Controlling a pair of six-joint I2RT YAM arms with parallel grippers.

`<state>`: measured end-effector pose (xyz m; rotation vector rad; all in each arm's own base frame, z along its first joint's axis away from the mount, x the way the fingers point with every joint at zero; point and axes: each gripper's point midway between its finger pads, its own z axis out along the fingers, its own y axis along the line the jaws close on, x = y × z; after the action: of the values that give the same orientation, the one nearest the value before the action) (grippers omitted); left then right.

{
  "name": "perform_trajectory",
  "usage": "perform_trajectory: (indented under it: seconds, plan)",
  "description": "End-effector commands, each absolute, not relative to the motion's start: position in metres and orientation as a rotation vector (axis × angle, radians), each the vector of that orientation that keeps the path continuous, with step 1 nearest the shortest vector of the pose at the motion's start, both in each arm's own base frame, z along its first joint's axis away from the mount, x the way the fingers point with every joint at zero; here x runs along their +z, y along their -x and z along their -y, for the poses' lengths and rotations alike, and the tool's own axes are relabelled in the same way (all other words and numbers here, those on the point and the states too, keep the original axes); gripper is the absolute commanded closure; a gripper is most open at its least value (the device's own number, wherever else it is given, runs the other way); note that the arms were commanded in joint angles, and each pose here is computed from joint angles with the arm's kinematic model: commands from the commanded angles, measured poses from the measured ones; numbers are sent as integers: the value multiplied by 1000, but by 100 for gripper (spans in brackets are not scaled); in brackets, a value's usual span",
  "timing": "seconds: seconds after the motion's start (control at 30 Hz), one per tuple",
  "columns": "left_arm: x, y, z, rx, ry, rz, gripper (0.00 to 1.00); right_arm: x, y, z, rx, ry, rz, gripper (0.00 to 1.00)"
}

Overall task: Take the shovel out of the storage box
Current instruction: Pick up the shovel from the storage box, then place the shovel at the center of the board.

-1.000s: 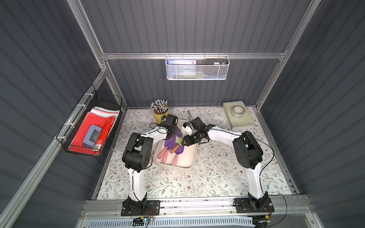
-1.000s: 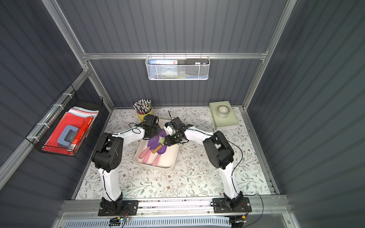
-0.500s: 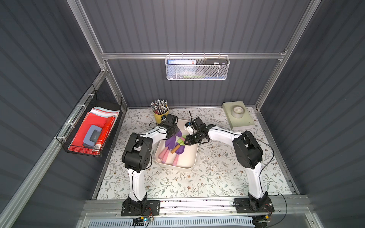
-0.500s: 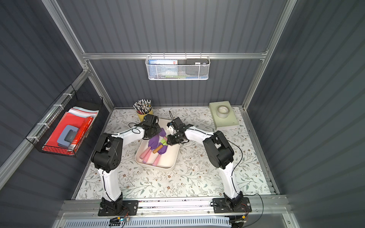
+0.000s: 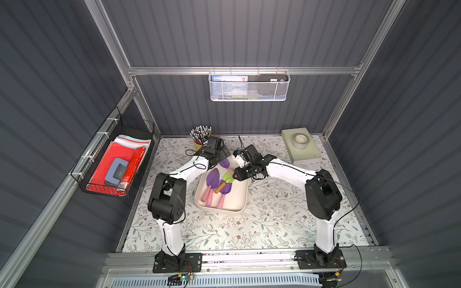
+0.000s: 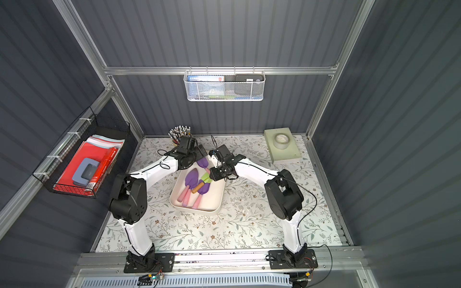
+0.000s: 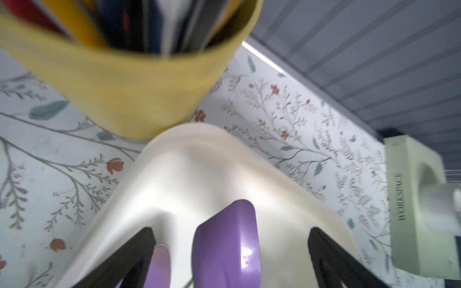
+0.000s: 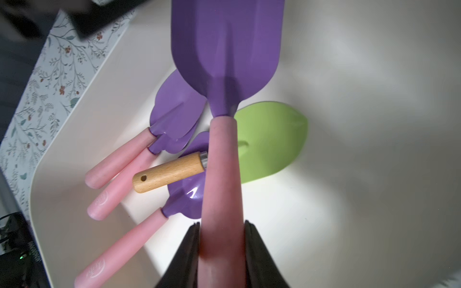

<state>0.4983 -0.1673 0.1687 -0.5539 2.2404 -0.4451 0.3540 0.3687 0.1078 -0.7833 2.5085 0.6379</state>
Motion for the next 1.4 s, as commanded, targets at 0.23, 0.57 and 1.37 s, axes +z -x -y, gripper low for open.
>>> perform_trajectory:
  seconds: [0.23,0.57,1.37]
  plan:
    - [318,-477,125,-418,584,-1901,3,141,-338,-271,354,469,-2488,99]
    - [241,-476,139,-414,550,-2074,6,119,-327,-167,284,124,-2526,98]
    - [132,-416,172,-85,320,-2415,20,13,-318,-165,224,67,-2739,48]
